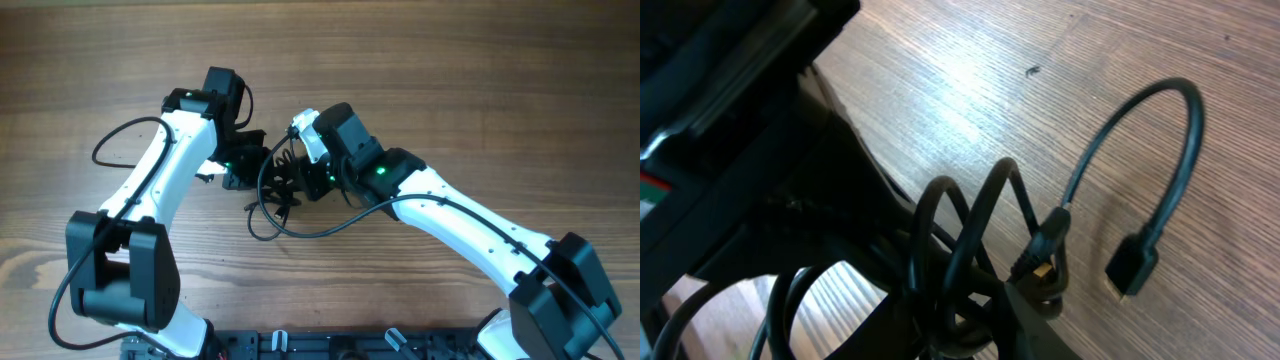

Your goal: Untangle cables

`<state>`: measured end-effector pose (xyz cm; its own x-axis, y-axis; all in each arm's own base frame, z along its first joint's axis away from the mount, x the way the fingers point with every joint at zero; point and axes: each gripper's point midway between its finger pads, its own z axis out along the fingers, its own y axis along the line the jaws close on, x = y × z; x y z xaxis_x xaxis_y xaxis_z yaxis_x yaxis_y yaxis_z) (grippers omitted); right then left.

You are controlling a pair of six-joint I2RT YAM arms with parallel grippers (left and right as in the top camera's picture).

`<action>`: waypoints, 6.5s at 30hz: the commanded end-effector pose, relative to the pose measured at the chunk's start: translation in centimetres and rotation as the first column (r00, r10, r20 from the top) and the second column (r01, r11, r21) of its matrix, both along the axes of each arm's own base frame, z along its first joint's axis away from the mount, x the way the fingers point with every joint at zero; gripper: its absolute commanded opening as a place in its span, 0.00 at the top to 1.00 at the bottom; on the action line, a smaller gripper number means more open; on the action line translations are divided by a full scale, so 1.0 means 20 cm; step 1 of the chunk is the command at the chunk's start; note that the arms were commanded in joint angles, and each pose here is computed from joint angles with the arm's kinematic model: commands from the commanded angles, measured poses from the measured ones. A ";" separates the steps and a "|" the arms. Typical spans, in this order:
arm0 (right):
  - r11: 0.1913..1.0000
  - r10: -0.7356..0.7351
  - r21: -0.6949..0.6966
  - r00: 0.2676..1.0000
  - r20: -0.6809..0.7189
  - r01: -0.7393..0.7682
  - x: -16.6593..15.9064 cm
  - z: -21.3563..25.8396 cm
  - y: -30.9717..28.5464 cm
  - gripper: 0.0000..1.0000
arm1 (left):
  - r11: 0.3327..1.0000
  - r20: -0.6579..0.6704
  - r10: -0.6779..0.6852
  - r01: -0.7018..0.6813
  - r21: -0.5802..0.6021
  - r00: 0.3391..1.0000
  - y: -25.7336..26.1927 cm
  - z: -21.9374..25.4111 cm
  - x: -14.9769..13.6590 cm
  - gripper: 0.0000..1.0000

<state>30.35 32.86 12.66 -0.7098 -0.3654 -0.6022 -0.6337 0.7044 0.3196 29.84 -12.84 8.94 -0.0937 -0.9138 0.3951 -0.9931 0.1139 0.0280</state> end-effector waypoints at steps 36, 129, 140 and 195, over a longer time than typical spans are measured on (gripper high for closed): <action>0.978 0.181 0.125 0.978 -0.101 -0.168 -0.11 0.32 -0.15 0.53 | 0.990 0.005 -0.046 0.046 -0.135 0.999 -0.11 0.05 -0.02 0.95; 0.972 0.046 0.223 0.870 -0.490 0.075 0.11 0.17 0.04 0.95 | 0.945 0.152 -0.187 0.136 0.298 0.971 0.13 -0.06 0.11 0.95; 0.904 -0.101 0.376 0.955 -0.280 0.206 0.35 0.74 -0.51 0.96 | 0.923 0.137 -0.229 0.171 0.345 0.964 0.17 -0.07 0.10 0.96; 0.991 0.083 -0.112 0.989 0.123 -0.069 0.43 0.27 -0.21 0.96 | 0.906 0.526 -0.421 0.371 0.204 0.739 0.22 0.51 0.04 0.96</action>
